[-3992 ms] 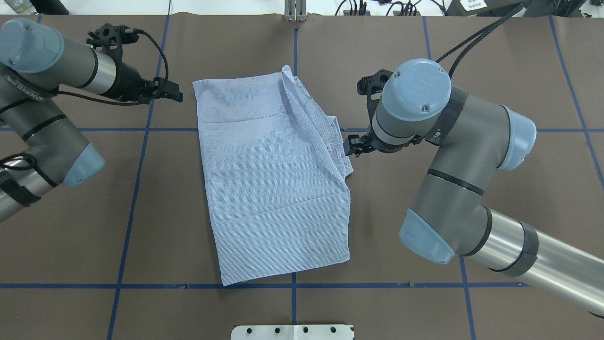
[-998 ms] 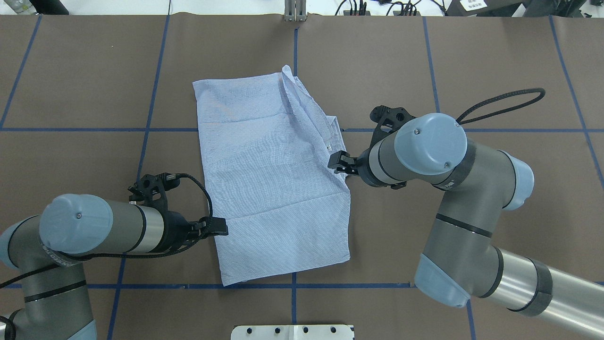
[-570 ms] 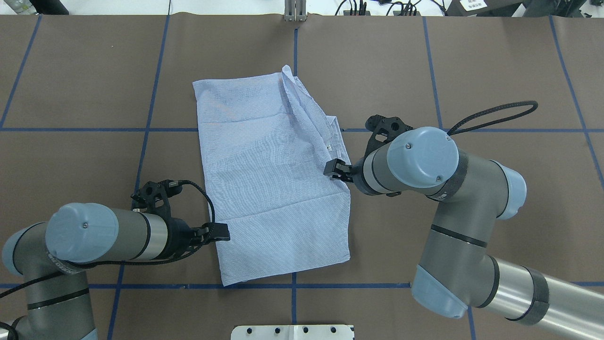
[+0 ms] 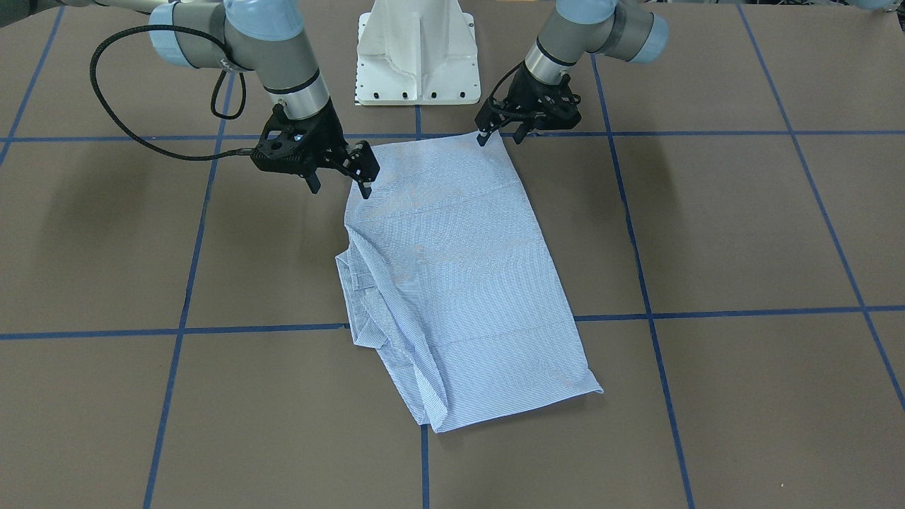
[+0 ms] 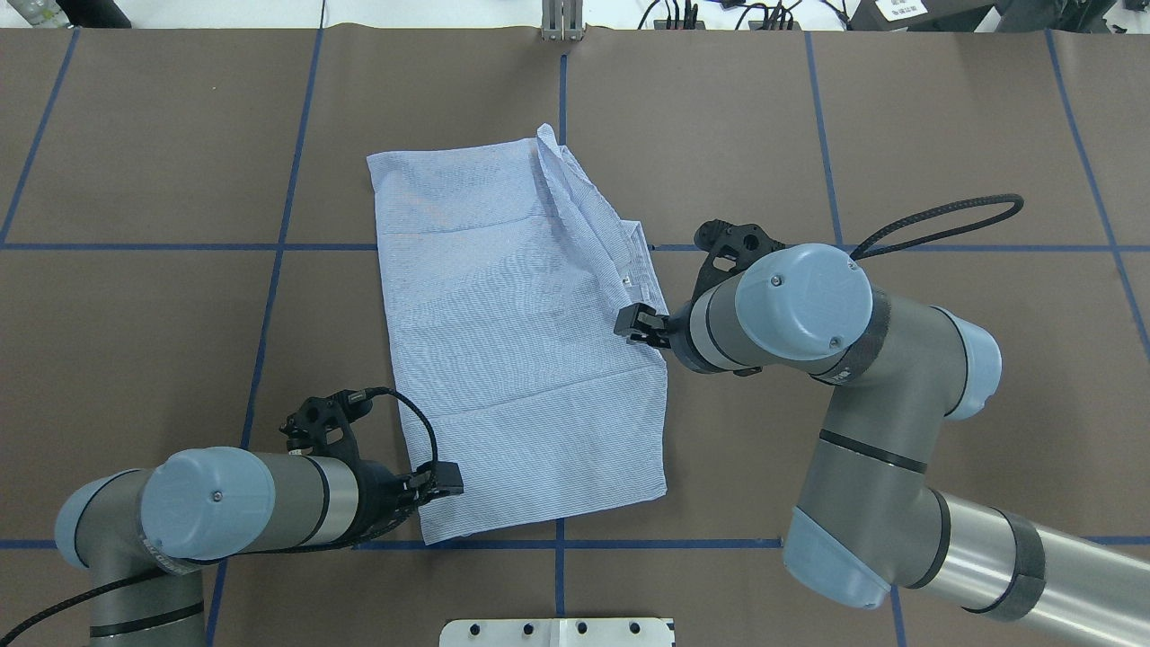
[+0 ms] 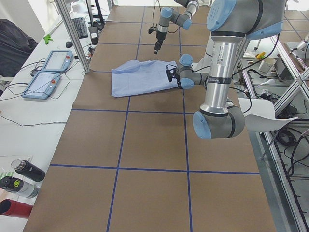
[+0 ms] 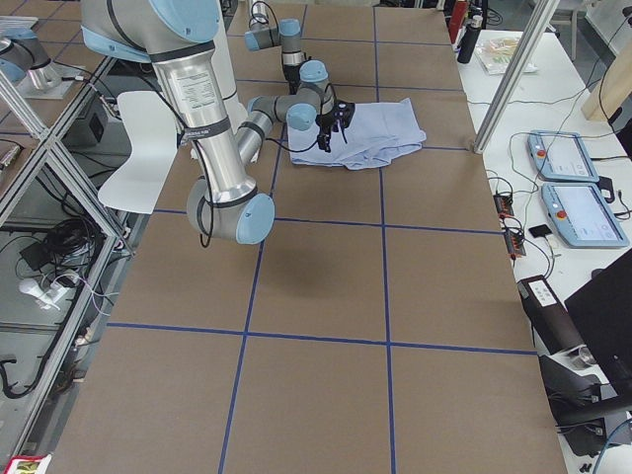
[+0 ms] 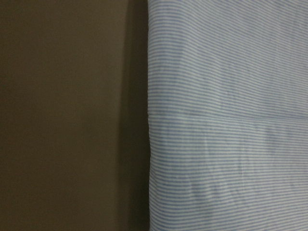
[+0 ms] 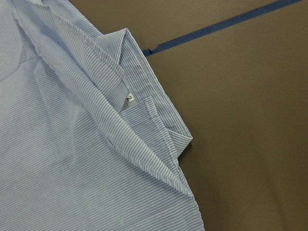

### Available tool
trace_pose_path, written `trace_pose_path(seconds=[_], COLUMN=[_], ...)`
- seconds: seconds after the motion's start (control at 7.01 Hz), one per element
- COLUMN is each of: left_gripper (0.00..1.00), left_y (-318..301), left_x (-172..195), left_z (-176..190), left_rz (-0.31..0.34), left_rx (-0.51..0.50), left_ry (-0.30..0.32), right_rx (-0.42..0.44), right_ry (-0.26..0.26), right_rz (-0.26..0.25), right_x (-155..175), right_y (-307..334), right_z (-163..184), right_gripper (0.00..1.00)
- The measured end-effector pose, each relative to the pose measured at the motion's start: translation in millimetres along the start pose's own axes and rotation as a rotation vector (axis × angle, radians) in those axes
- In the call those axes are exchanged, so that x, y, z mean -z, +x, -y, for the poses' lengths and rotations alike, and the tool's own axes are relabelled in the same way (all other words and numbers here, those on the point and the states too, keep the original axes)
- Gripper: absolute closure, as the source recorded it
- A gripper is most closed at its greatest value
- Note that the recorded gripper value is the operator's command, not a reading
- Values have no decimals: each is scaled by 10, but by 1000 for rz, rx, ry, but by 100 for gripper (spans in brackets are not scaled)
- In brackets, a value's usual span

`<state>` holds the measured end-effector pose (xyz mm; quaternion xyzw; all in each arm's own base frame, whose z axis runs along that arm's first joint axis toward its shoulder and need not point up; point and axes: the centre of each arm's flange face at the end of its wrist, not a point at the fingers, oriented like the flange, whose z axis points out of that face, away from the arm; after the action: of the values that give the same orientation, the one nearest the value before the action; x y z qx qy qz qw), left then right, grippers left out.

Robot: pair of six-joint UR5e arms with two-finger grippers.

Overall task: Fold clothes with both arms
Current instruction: 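Move the left gripper to the shirt corner nearest the robot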

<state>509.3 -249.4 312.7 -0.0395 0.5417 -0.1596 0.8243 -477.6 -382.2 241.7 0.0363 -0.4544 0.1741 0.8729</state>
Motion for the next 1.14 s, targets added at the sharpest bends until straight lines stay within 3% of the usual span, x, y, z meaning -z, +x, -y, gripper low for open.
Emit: trace_pose_path(seconds=[0.71,1.0,1.14], left_gripper=[43,56,70], left_y=[11,13,29], left_x=[-81,-117,-127], left_z=[-123,-136,-149], left_rz=[8,43,54], left_rx=[8,10,10], left_ry=[-18,-13,-12], right_rx=[-1,-1,-1], right_ry=[2,1,2], right_rz=[-4,-5,-3], right_x=[-12,-15,-10], right_y=[20,20,16], right_z=[6,4,3], right_gripper=[0,0,0])
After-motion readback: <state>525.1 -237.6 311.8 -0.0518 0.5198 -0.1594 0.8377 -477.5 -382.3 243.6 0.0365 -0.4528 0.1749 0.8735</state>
